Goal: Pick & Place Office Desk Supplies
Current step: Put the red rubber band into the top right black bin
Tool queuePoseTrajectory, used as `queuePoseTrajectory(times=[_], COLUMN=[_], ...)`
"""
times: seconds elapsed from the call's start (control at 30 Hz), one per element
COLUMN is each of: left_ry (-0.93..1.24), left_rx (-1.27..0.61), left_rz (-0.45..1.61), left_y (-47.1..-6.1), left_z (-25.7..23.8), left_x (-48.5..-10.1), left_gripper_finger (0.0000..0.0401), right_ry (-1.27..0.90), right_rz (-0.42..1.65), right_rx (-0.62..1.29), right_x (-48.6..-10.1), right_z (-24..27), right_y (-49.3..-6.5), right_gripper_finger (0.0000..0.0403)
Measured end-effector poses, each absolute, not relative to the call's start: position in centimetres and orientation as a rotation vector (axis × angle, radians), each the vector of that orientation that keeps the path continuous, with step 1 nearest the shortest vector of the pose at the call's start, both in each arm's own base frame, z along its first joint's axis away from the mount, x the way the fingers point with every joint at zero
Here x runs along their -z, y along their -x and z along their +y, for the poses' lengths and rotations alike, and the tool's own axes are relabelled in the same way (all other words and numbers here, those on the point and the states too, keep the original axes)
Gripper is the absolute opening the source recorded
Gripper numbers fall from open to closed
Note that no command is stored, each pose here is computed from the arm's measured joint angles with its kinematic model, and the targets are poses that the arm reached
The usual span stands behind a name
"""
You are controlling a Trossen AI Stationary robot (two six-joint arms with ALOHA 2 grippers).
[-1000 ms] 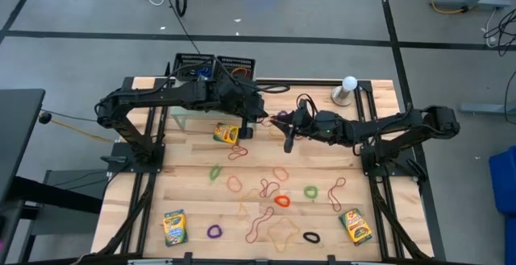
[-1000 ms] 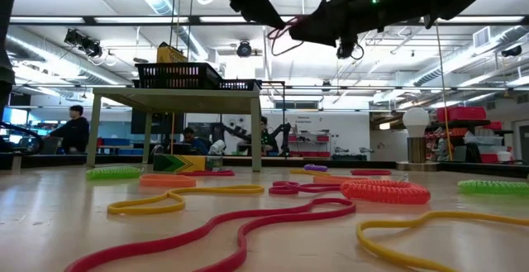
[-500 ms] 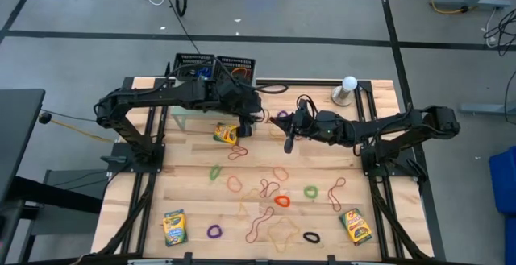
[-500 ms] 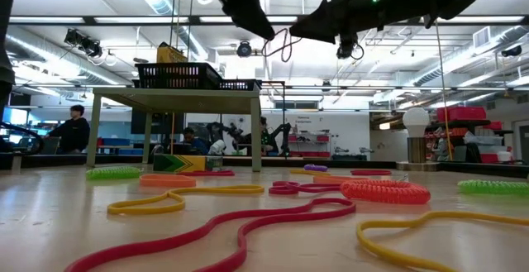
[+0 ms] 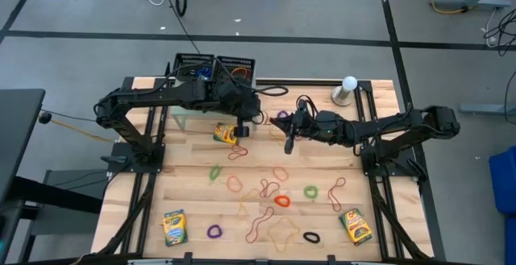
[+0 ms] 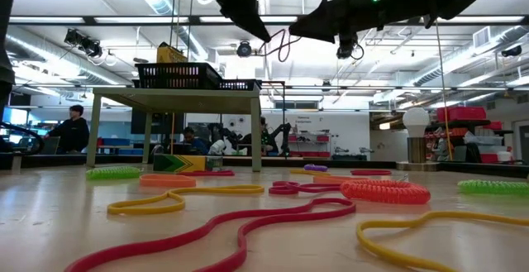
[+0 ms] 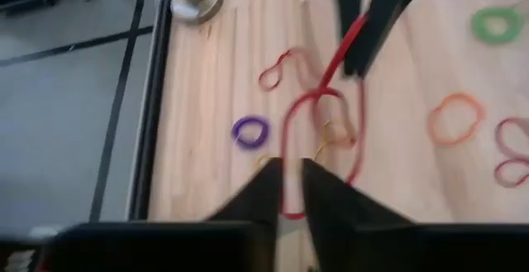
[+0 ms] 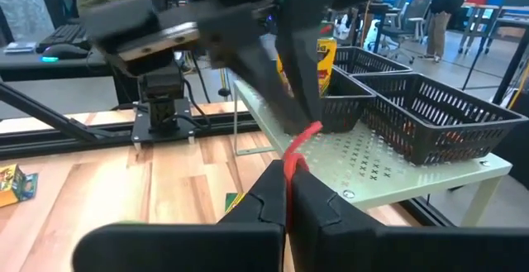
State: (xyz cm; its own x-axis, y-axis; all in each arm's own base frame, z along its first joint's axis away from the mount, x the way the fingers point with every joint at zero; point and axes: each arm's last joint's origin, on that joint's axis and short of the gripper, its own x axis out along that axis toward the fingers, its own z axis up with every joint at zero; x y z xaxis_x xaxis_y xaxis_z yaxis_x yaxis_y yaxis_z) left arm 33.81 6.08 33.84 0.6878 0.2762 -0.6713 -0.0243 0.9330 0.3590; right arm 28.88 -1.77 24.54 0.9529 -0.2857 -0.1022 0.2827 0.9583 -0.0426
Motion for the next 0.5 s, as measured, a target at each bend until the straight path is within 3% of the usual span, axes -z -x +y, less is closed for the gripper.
queuePoseTrajectory(times=[0.1,0.5], left_ry=[-0.331,-0.302], left_rx=[-0.266,-0.740], left_rz=[0.818,0.780], left_y=[-33.5,-31.4], left_z=[7.4,15.2], left_x=[-33.8,-34.9], left_gripper_finger=[0.0010,0.0004], right_ry=[0.018,0.006], right_rz=[0.112,0.157], right_rx=[0.289,0.402], right_x=[-24.5,-24.0], right_z=[-1.8,-2.1], right_y=[-28.9,-28.7], right_gripper_finger=[0.0012,0.0132])
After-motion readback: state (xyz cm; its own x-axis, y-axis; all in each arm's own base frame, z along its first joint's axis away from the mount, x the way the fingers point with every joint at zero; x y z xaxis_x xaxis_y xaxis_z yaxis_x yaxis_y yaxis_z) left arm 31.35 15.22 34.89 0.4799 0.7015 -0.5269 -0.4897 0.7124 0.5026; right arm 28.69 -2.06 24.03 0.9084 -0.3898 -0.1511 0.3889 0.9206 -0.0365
